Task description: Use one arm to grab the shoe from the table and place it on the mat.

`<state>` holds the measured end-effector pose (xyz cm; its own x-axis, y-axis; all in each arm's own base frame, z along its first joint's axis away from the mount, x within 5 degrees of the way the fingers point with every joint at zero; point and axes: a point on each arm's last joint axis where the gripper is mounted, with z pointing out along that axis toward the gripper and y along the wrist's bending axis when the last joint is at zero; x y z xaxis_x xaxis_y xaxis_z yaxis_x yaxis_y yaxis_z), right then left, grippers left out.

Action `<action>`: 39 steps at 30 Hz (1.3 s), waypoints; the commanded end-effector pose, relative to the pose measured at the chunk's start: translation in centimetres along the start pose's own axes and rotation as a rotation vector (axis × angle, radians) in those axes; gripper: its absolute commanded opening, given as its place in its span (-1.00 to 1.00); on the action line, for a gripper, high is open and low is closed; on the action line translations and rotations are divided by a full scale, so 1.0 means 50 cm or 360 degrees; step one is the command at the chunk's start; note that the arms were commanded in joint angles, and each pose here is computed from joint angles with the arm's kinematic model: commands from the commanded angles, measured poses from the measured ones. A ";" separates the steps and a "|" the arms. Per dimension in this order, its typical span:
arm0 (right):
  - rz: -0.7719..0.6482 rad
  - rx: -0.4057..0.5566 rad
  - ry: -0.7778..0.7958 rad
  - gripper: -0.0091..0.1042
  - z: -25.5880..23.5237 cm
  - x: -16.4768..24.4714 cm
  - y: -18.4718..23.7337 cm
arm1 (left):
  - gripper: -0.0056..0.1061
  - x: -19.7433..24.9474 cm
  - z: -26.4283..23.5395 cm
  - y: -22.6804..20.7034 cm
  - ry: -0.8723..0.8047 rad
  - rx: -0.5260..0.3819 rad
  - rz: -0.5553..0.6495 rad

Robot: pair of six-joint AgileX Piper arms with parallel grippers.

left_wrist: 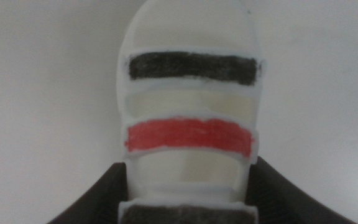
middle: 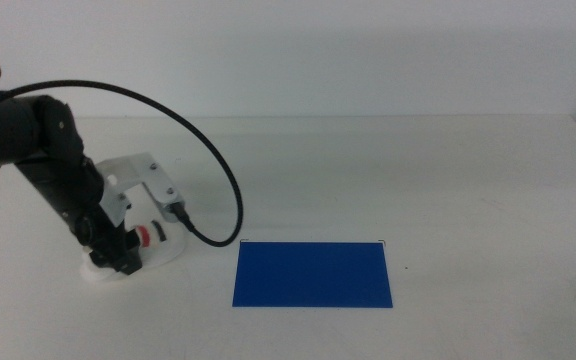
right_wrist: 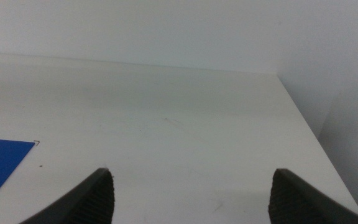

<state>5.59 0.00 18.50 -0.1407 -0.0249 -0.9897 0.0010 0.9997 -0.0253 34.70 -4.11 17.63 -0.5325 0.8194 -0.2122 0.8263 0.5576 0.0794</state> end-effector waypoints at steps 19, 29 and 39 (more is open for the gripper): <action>-0.0027 0.0016 -0.0154 0.30 -0.004 -0.013 -0.001 | -0.93 -0.252 -0.159 -0.194 -0.0243 -0.0159 0.0471; -0.0027 0.0016 -0.0154 0.30 -0.004 -0.013 -0.001 | -0.93 -0.373 -0.104 -0.269 -0.0186 -0.0051 0.0641; -0.0027 0.0016 -0.0154 0.30 -0.004 -0.013 -0.001 | -0.93 -0.407 -0.073 -0.287 -0.0202 0.0027 0.0643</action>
<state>5.59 0.00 18.50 -0.1407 -0.0249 -0.9897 0.0010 0.9997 -0.0253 33.35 -28.06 20.77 -0.1397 0.9714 -0.1920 0.9789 0.1647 0.1209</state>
